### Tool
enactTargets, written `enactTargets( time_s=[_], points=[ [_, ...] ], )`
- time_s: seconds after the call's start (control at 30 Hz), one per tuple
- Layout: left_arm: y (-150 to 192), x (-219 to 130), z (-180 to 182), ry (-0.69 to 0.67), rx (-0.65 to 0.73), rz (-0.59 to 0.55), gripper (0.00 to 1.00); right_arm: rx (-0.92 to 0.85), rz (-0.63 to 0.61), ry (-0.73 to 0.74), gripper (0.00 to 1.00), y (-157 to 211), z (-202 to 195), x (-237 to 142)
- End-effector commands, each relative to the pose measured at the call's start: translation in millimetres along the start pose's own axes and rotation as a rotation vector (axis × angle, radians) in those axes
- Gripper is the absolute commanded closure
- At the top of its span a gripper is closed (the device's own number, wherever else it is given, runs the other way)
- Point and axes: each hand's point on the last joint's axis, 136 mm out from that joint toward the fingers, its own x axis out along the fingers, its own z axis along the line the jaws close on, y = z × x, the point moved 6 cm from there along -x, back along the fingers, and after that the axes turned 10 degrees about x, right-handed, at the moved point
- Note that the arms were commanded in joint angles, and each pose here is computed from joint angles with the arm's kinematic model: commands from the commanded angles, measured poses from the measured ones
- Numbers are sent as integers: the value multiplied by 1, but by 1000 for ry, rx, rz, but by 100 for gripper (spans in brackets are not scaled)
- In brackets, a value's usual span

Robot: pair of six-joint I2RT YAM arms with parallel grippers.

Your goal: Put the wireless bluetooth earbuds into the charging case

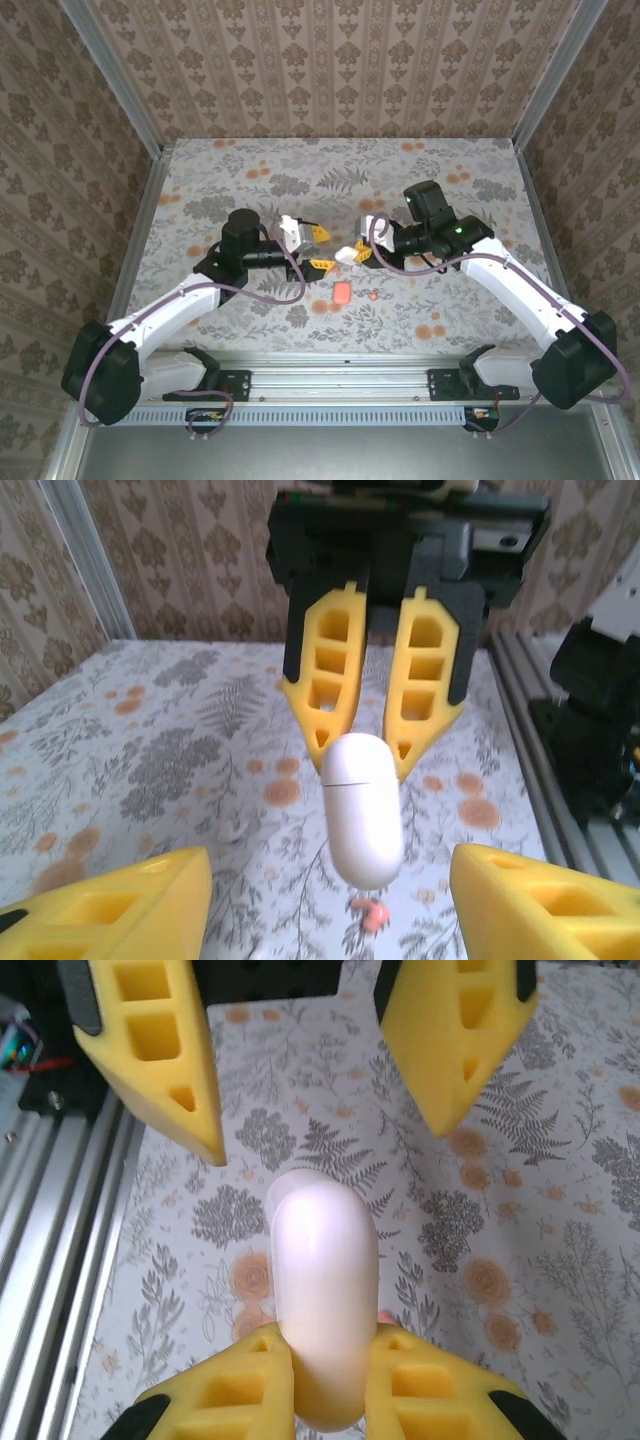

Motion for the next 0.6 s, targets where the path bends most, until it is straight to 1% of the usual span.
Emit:
enactTargets(
  time_s=[0.0,0.13,0.3,0.47,0.57],
  points=[
    [16,-1,-13,80,33,130,36,-121,84,42,85,-3,3,-1],
    [18,2,-17,110,36,147,37,-161,113,28,85,-7,8,7],
    [17,6,-20,126,35,143,39,-180,112,0,85,-11,13,16],
    [15,11,-21,149,24,124,43,-181,97,-6,84,-13,13,21],
    [15,13,-23,158,16,117,48,-181,99,-6,85,-14,13,23]
  ],
)
